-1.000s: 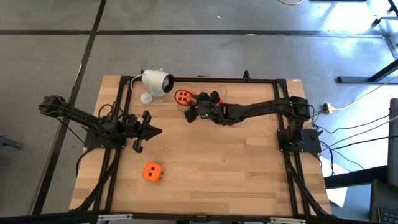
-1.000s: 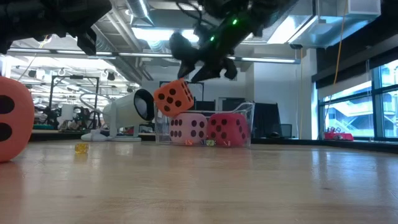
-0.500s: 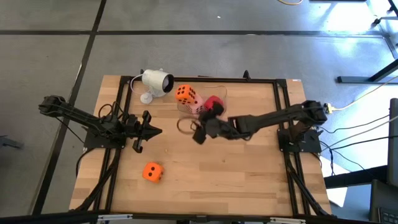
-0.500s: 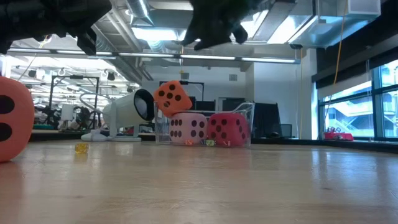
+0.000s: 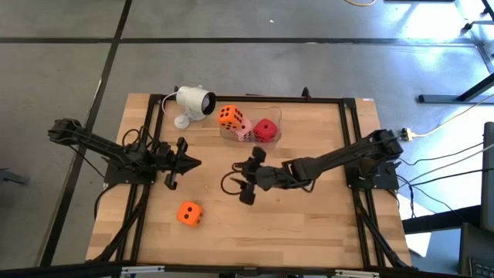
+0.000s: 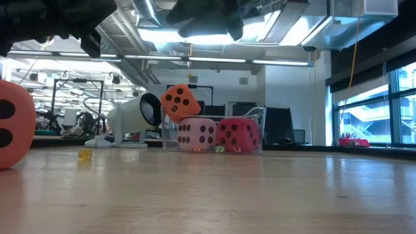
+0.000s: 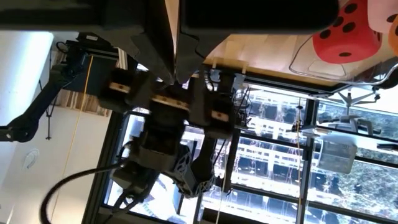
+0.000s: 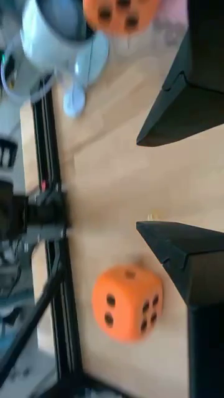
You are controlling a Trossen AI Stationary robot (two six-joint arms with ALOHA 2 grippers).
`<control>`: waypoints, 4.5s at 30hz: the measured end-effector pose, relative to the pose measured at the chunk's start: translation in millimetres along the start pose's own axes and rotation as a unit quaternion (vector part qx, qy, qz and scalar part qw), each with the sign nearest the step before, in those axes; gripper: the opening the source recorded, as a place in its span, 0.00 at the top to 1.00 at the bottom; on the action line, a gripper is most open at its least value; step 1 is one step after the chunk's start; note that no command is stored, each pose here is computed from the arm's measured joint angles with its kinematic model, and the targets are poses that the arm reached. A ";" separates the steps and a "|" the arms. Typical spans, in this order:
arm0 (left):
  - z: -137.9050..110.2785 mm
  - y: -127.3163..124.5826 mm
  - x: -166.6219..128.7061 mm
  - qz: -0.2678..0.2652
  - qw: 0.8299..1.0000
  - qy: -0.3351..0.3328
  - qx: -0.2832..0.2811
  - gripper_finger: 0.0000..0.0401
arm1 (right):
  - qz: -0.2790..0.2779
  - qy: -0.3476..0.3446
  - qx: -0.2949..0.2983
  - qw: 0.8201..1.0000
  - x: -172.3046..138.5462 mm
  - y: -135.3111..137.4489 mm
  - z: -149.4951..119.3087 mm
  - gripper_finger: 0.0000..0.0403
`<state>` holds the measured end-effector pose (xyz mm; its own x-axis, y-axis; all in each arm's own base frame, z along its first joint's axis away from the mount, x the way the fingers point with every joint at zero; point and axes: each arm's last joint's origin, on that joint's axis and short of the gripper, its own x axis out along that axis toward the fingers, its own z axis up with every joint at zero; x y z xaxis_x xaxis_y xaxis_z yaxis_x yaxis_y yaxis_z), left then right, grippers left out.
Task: Pick & Place Dice
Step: Put the small yellow die into the transparent bin
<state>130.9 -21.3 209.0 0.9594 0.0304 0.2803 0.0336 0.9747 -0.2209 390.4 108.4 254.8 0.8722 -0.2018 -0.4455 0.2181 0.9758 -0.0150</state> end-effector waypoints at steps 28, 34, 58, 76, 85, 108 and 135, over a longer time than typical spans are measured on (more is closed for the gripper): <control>0.0 0.0 0.0 0.000 1.000 0.000 0.000 0.98 | 0.165 -0.013 -0.068 0.984 148.8 1.4 -27.6 0.49; -0.1 0.0 0.0 0.000 1.000 0.000 0.000 0.98 | 0.162 0.008 -0.054 0.985 165.8 -2.6 -44.6 0.48; -0.1 0.0 0.0 0.000 1.000 0.000 0.000 0.98 | 0.152 0.064 -0.021 0.986 190.3 -3.1 -90.4 0.48; 0.0 0.0 0.0 0.000 1.000 0.000 0.000 0.98 | 0.137 0.069 -0.012 0.988 194.6 -3.4 -98.0 0.72; 0.0 0.0 0.0 0.000 1.000 0.000 0.000 0.99 | 0.148 0.067 -0.003 0.987 194.5 -1.9 -97.4 0.89; -0.1 0.0 0.0 0.000 1.000 0.000 0.000 0.98 | 0.004 0.060 -0.136 0.989 110.3 -6.6 -3.9 0.88; 0.1 0.0 0.0 0.000 1.000 0.000 0.000 0.98 | -0.293 0.236 -0.184 0.908 70.9 -113.4 4.1 0.88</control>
<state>130.9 -21.3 209.1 0.9593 0.0305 0.2807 0.0337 0.9747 -0.2208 429.3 -17.0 228.6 0.3495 -0.7221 -0.5970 0.3475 0.6917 -0.6331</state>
